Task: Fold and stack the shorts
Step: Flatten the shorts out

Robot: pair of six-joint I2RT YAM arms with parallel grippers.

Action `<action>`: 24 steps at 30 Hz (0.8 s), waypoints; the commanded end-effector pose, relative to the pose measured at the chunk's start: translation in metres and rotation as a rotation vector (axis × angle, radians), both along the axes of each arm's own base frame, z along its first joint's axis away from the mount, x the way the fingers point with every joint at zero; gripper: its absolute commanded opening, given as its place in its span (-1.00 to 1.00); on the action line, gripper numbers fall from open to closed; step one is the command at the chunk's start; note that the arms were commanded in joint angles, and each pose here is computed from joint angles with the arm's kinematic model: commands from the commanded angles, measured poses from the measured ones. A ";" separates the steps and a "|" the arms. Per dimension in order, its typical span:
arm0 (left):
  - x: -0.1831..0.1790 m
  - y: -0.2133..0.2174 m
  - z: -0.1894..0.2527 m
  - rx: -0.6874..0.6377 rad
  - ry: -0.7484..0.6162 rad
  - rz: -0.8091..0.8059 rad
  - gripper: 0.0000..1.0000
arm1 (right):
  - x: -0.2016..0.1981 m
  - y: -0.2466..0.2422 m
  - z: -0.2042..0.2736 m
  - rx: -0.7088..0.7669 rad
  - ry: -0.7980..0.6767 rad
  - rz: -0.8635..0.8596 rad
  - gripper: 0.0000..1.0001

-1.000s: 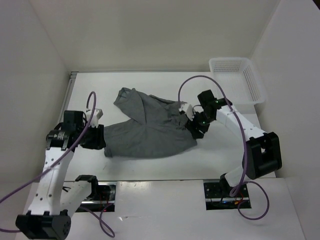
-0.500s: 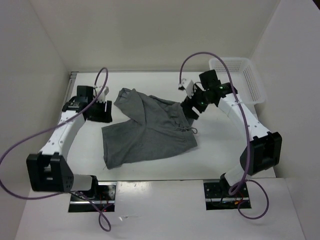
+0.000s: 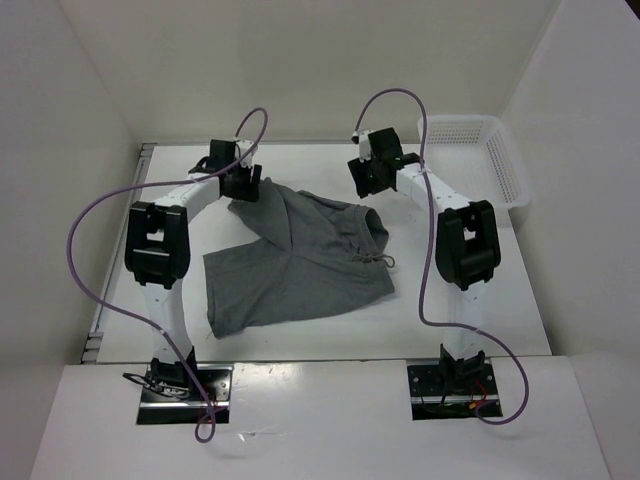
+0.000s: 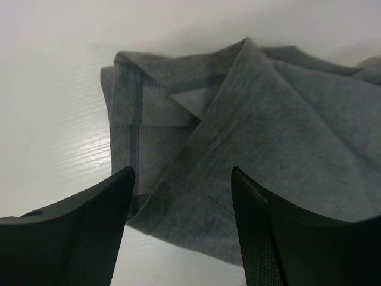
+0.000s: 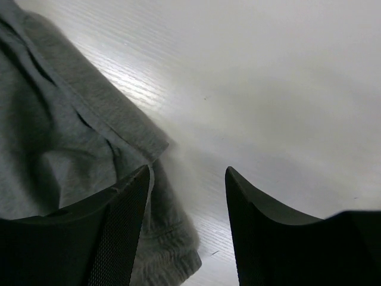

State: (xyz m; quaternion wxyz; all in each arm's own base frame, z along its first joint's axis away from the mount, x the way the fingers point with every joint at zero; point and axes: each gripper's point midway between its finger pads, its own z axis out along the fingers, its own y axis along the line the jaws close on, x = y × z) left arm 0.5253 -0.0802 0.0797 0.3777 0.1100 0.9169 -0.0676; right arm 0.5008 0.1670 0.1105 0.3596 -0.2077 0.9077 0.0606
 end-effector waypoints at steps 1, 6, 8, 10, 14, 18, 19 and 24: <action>0.019 -0.004 0.001 0.021 -0.049 0.008 0.47 | 0.019 -0.013 0.008 0.011 -0.067 -0.097 0.18; 0.000 -0.021 -0.030 -0.004 0.041 -0.048 0.44 | -0.020 -0.008 -0.038 0.000 0.093 0.070 0.37; -0.015 -0.024 -0.042 0.001 0.082 -0.057 0.38 | -0.035 -0.011 -0.047 -0.018 0.126 0.098 0.37; -0.022 -0.023 -0.054 0.005 0.112 -0.057 0.17 | -0.047 -0.012 -0.052 -0.018 0.154 0.120 0.43; -0.032 -0.017 -0.066 0.025 0.148 -0.044 -0.54 | -0.063 -0.015 -0.069 -0.021 0.199 0.125 0.53; -0.040 -0.009 -0.054 0.057 0.141 -0.016 -1.00 | -0.064 -0.017 -0.084 -0.027 0.221 0.111 0.50; -0.043 -0.004 -0.045 0.056 0.135 -0.007 -1.00 | -0.064 -0.017 -0.084 -0.032 0.219 0.118 0.44; -0.070 0.023 0.006 0.068 0.125 0.047 -1.00 | -0.067 -0.018 -0.088 -0.035 0.229 0.118 -0.58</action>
